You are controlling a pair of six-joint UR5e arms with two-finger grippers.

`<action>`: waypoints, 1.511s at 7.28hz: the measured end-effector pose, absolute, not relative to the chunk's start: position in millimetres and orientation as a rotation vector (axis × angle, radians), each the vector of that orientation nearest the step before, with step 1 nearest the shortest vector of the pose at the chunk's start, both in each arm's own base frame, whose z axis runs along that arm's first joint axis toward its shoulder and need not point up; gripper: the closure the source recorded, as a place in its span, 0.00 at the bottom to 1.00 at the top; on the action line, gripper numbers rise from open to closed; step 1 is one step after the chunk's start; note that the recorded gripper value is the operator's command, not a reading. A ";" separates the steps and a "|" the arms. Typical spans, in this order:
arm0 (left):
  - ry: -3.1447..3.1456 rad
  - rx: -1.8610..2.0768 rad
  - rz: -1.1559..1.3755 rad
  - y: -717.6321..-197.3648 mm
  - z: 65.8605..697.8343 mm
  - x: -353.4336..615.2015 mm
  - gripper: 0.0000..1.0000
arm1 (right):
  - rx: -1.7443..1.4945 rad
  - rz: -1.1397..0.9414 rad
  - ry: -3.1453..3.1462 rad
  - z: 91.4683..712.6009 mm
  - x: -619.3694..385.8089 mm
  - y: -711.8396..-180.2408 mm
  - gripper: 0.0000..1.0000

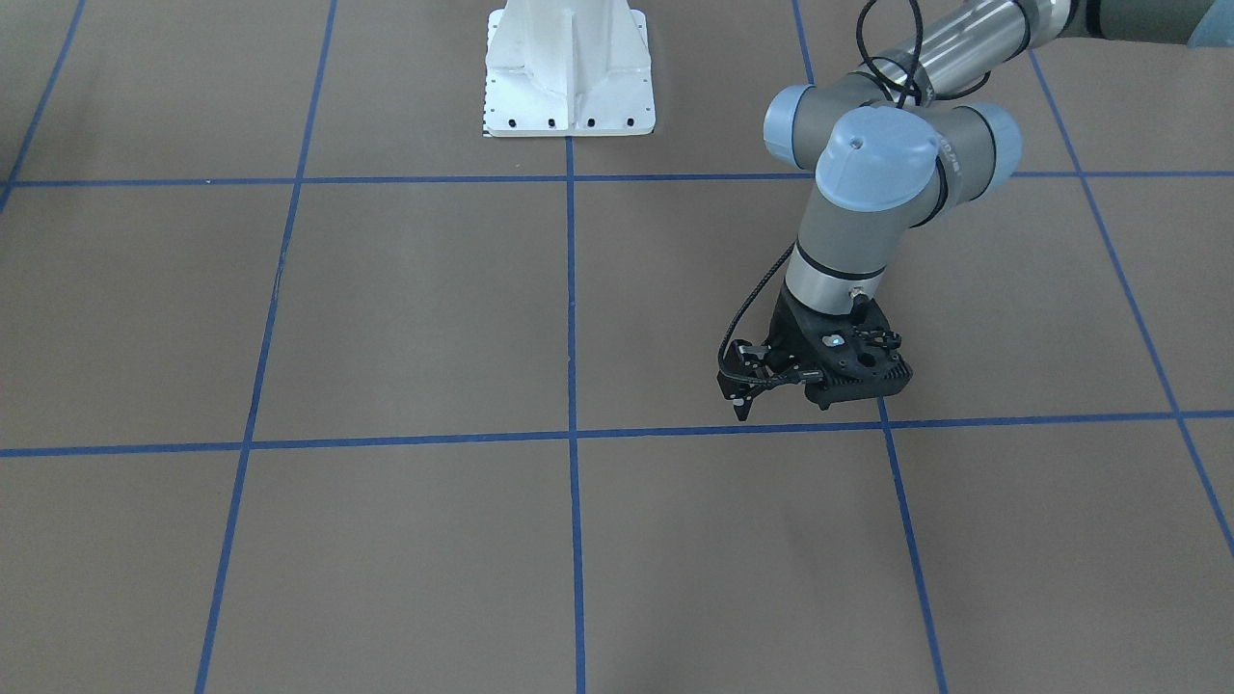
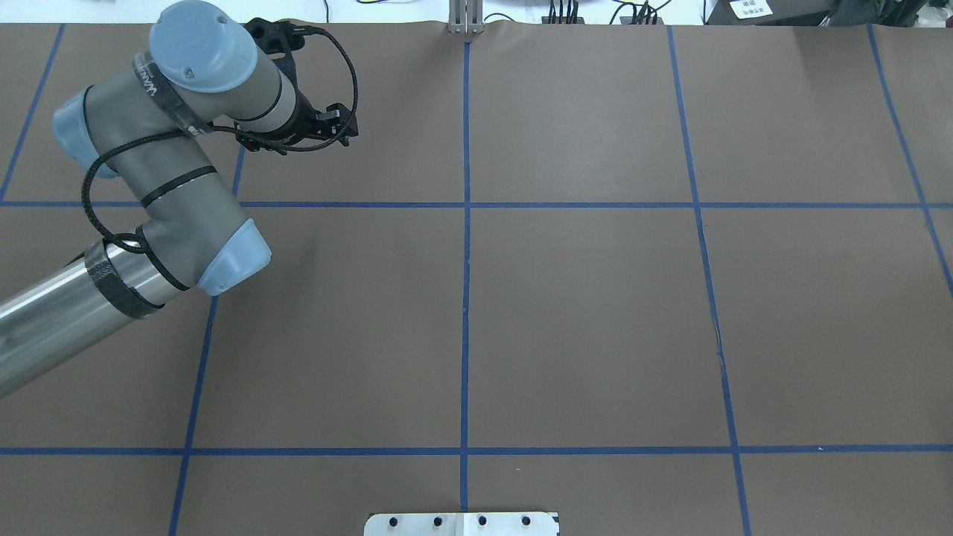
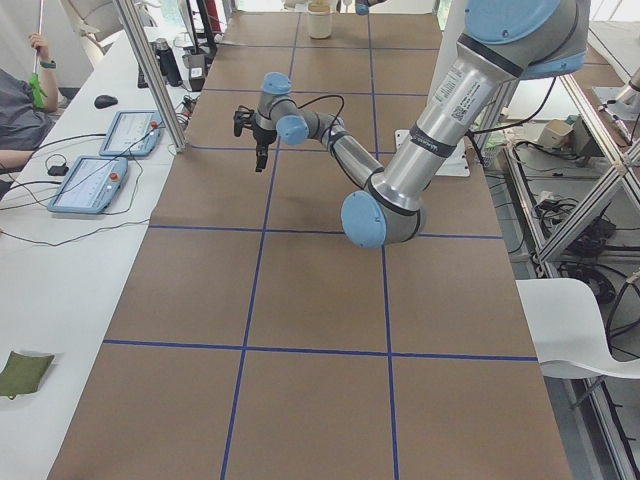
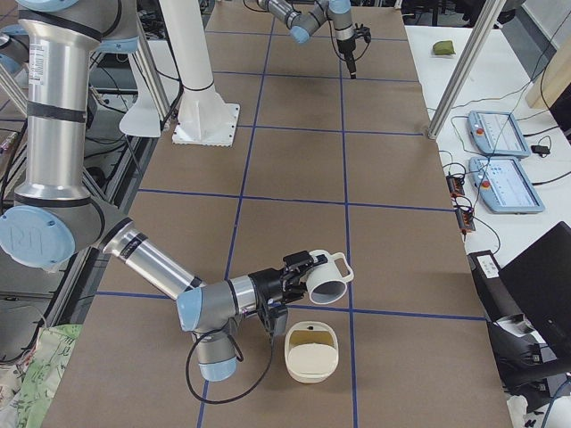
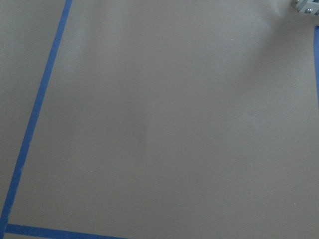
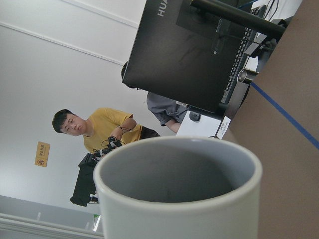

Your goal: Left arm hands cup to right arm to dump lemon

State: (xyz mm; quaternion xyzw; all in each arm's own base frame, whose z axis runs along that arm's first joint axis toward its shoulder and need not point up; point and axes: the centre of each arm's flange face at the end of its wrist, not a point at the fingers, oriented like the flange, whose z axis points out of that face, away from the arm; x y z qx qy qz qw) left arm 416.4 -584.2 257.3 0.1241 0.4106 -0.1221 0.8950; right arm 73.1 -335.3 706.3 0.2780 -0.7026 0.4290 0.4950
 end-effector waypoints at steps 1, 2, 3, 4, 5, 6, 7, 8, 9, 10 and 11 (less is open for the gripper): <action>0.852 0.257 -0.253 -583.2 258.1 416.0 0.00 | 0.712 0.986 -1.644 691.0 71.1 -347.1 0.88; 0.856 0.258 -0.254 -582.3 256.3 415.4 0.00 | 0.744 0.937 -1.577 666.6 69.0 -364.7 0.88; 0.861 0.258 -0.258 -581.3 254.0 414.4 0.00 | 0.774 0.895 -1.507 637.5 67.2 -385.3 0.88; 0.863 0.257 -0.261 -580.4 254.3 413.2 0.00 | 0.807 0.840 -1.421 605.7 64.6 -407.0 0.88; 0.863 0.253 -0.261 -579.7 256.0 412.6 0.00 | 0.835 0.762 -1.317 574.1 58.5 -428.4 0.88; 0.865 0.250 -0.260 -579.0 256.7 412.7 0.00 | 0.859 0.666 -1.215 549.8 49.2 -448.5 0.88; 0.865 0.247 -0.260 -578.6 257.1 413.0 0.00 | 0.878 0.557 -1.119 536.4 34.9 -466.7 0.88; 0.864 0.244 -0.261 -578.6 258.1 413.3 0.00 | 0.896 0.458 -1.031 532.3 15.6 -480.8 0.89; 0.862 0.242 -0.262 -578.8 259.3 414.0 0.00 | 0.923 0.374 -0.933 529.4 -7.8 -496.1 0.90; 0.860 0.240 -0.263 -578.9 260.4 414.6 0.00 | 0.952 0.299 -0.832 522.5 -37.7 -515.1 0.90; 0.859 0.238 -0.263 -579.0 261.0 415.0 0.00 | 0.975 0.224 -0.752 509.6 -74.7 -534.1 0.89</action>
